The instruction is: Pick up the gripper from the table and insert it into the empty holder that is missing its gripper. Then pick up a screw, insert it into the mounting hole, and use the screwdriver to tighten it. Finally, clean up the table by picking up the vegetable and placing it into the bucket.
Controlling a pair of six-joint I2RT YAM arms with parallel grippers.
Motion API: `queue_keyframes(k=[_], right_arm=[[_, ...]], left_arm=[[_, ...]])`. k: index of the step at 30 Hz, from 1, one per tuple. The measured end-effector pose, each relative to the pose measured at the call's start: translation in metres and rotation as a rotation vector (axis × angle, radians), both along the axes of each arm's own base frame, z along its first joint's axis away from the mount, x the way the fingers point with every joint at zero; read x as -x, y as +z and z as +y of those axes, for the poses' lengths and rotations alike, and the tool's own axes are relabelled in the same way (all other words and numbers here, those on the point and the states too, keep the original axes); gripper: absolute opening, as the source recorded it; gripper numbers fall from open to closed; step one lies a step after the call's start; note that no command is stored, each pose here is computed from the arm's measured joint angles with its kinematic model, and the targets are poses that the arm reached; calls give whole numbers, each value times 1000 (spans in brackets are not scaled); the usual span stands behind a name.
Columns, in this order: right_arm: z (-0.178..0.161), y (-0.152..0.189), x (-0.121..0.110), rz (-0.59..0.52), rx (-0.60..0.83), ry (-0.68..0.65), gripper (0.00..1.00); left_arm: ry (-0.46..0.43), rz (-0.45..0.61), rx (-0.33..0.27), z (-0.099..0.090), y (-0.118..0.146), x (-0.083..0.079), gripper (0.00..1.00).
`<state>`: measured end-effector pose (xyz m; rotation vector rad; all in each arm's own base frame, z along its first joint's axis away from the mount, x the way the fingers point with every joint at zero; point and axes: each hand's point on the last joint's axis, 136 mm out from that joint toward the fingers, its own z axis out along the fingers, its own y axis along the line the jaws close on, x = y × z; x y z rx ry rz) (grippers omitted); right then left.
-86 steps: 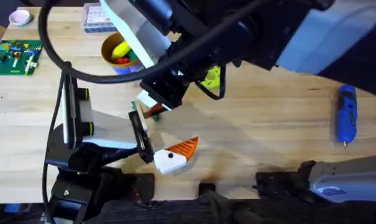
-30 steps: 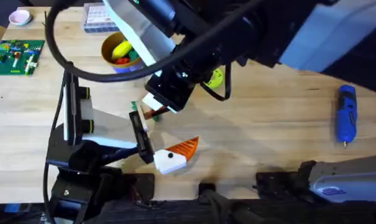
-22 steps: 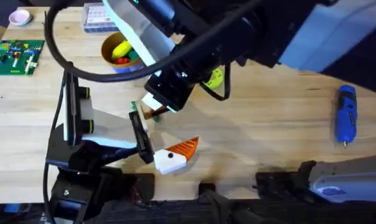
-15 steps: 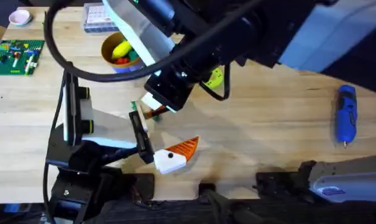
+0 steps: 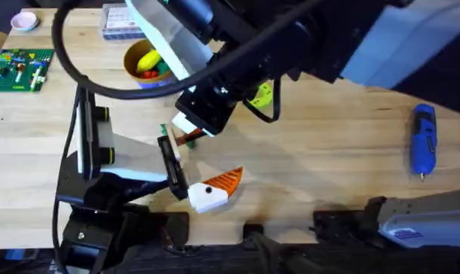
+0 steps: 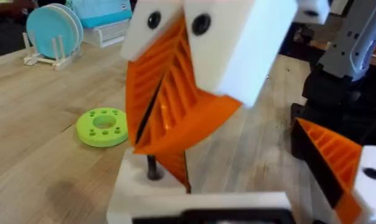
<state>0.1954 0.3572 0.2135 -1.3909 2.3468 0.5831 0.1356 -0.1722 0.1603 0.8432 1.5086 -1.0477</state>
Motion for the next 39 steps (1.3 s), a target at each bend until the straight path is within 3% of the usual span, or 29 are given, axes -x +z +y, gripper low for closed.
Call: queue_keyframes(k=[39], right_arm=[[-7,15,-3,-45,-10,-23,6]], left_arm=[[0,-14,-5,0,0,0,993]])
